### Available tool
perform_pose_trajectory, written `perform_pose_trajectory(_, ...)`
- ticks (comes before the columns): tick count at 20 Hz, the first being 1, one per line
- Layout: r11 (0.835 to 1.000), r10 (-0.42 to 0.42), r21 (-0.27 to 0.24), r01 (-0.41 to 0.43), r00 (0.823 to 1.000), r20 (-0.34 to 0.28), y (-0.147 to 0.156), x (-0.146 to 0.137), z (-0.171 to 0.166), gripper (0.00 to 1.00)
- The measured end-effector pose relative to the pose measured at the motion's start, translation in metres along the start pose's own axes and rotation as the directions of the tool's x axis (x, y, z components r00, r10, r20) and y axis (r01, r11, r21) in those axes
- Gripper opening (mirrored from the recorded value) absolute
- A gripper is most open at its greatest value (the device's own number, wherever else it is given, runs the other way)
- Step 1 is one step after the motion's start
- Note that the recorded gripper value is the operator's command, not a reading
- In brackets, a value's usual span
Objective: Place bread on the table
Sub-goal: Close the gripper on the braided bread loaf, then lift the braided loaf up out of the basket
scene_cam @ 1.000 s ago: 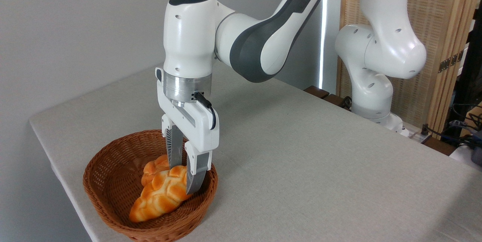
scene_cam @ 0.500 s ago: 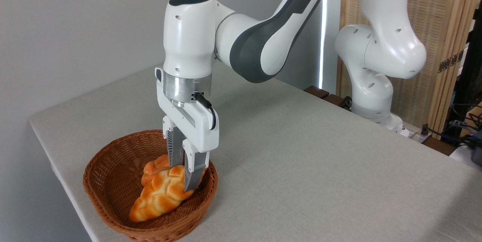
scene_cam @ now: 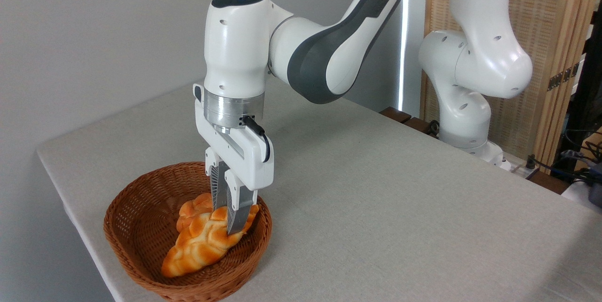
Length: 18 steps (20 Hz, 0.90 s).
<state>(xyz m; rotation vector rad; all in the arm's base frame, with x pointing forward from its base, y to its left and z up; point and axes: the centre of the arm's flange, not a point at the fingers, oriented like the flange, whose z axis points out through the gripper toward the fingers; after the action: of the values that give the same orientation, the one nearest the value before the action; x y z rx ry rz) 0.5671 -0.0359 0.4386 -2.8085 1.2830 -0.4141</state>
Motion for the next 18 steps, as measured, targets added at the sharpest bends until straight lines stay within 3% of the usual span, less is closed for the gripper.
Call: perform_pose_trajectory(18,0.998,-0.059,-0.007,0.058,0.995,-0.079,0.0,0.003,-0.029,0.39)
